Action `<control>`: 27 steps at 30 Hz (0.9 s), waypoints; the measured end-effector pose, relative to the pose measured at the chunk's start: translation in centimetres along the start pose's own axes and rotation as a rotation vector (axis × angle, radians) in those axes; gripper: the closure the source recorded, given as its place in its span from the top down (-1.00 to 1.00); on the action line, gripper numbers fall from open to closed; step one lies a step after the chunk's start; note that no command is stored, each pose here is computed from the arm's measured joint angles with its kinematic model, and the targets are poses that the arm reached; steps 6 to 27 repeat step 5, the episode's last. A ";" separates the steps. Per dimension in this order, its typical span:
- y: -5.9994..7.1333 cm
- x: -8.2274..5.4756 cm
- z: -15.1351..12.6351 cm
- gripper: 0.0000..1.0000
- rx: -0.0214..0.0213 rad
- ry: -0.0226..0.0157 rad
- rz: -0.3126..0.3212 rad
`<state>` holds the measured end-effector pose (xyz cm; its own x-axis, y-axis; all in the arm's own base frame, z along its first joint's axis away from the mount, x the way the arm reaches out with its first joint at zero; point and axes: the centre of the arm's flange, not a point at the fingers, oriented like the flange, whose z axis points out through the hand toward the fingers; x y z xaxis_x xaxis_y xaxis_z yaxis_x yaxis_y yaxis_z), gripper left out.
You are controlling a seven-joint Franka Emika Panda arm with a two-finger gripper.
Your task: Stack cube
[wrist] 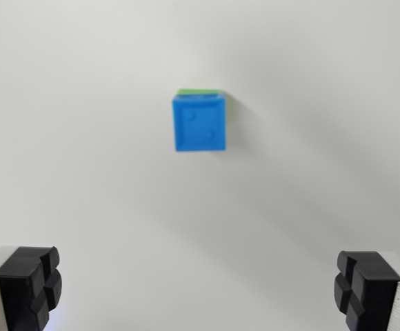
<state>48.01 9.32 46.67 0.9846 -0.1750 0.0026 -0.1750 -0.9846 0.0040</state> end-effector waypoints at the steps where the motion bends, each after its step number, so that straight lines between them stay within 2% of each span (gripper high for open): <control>1: 0.0 0.0 0.0 1.00 0.0000 0.0000 0.000; 27: 0.0 0.0 0.0 1.00 0.0000 0.0000 0.000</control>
